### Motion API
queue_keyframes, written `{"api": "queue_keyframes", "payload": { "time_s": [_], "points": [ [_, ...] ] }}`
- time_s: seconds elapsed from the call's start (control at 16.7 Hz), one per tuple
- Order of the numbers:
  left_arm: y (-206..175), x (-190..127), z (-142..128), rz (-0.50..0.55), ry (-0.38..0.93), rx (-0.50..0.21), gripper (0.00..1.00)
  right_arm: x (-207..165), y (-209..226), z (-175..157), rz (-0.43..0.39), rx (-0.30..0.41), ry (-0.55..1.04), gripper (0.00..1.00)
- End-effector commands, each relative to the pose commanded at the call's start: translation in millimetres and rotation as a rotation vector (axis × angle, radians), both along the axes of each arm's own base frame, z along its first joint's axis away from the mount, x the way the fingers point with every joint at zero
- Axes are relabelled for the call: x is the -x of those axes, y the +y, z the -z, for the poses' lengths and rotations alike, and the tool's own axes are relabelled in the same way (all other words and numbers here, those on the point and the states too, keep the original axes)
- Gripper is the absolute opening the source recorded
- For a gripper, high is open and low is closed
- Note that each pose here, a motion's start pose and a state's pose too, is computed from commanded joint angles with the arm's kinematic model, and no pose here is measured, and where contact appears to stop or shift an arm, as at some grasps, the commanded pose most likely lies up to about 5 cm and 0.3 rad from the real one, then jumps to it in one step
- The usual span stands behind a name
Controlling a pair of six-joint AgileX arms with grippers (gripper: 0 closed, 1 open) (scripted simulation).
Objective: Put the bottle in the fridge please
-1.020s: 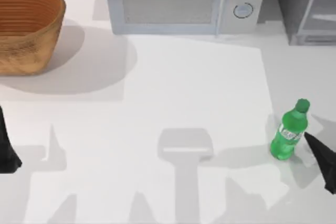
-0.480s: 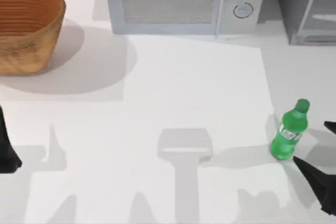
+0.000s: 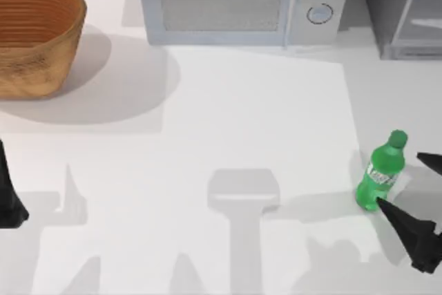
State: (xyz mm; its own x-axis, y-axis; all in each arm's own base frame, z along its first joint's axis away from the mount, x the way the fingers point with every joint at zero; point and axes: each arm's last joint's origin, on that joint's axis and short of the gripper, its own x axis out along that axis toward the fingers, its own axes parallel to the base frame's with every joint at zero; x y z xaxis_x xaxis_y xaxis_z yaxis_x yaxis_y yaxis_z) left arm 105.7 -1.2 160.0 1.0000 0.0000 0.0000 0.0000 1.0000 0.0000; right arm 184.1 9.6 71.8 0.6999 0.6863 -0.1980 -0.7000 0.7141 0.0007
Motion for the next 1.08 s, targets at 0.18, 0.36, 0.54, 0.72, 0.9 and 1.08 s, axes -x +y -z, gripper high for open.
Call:
{"api": "queue_keyframes", "payload": {
  "time_s": [0.18, 0.36, 0.54, 0.72, 0.9, 1.08],
  "points": [
    [0.0, 0.0, 0.0, 0.000, 0.000, 0.000, 1.00, -17.3, 17.5, 5.0, -0.001, 0.001, 0.000, 1.00],
    [0.0, 0.0, 0.0, 0.000, 0.000, 0.000, 1.00, -27.8, 31.2, 9.3, 0.000, 0.000, 0.000, 1.00],
    [0.0, 0.0, 0.0, 0.000, 0.000, 0.000, 1.00, -28.3, 31.9, 9.5, 0.000, 0.000, 0.000, 1.00],
    [0.0, 0.0, 0.0, 0.000, 0.000, 0.000, 1.00, -28.3, 31.9, 9.5, 0.000, 0.000, 0.000, 0.85],
    [0.0, 0.0, 0.0, 0.000, 0.000, 0.000, 1.00, -28.3, 31.9, 9.5, 0.000, 0.000, 0.000, 0.63],
    [0.0, 0.0, 0.0, 0.000, 0.000, 0.000, 1.00, -28.3, 31.9, 9.5, 0.000, 0.000, 0.000, 0.40]
  ]
}}
